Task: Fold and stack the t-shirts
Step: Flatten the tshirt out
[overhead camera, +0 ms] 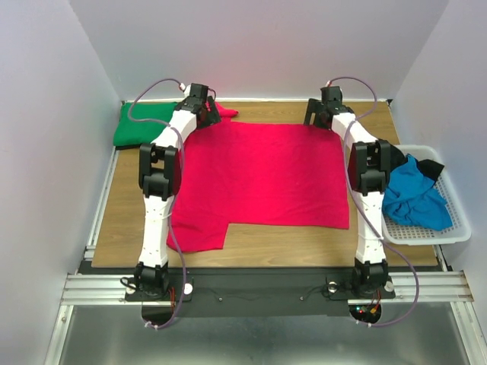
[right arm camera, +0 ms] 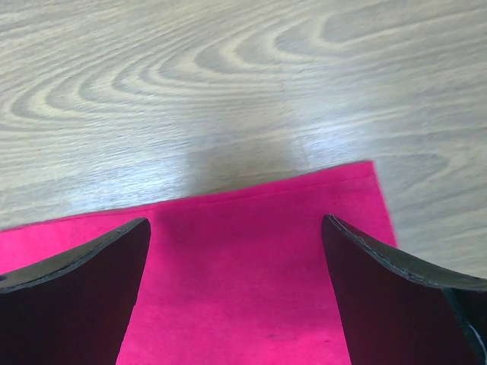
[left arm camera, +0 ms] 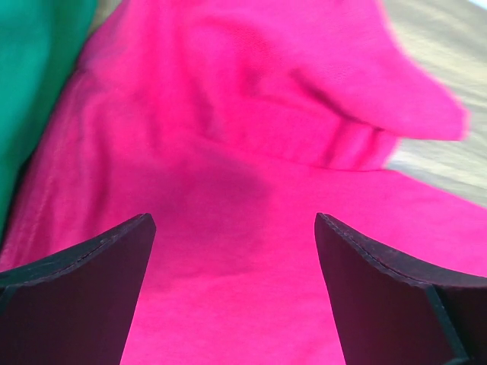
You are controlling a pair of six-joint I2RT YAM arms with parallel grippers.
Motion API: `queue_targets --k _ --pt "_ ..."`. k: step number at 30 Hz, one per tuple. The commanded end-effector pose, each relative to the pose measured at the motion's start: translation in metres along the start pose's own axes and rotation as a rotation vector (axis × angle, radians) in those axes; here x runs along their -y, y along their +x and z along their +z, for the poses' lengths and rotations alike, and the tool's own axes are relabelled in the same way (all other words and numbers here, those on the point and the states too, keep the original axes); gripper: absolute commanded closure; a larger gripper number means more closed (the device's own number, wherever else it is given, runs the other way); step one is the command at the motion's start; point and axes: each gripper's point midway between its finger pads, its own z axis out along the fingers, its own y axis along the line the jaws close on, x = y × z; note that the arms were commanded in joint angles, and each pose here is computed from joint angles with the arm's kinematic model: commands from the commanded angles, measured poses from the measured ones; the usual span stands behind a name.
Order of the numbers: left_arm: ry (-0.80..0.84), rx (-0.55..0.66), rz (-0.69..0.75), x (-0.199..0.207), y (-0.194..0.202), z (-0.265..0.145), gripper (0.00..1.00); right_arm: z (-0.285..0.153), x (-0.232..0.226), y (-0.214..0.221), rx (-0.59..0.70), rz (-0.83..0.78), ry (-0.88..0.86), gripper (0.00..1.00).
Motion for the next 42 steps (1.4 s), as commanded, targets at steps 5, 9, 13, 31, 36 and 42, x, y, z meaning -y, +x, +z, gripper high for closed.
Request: queue_targets --k 5,9,13,31,36,42 --pt "0.078 0.045 0.010 0.024 -0.017 -0.018 0.01 -0.082 0.000 -0.030 0.056 -0.043 -0.064 0.00" --pt "0.051 0.035 0.015 0.023 -0.004 -0.030 0.01 -0.113 0.000 0.020 -0.034 -0.040 -0.064 0.00" --pt "0.027 0.012 0.029 0.021 0.011 -0.029 0.01 -0.112 0.011 0.048 -0.080 -0.003 0.005 0.00" --pt "0.039 -0.043 0.021 0.027 0.030 -0.001 0.01 -0.051 0.054 0.070 -0.134 -0.004 0.219 0.00" --pt "0.042 -0.034 -0.023 0.037 0.027 0.005 0.01 -0.031 0.066 0.061 -0.145 0.037 0.183 0.00" --pt "0.111 -0.015 -0.045 0.062 0.021 0.016 0.01 -0.009 0.072 0.051 -0.132 0.024 0.184 0.00"
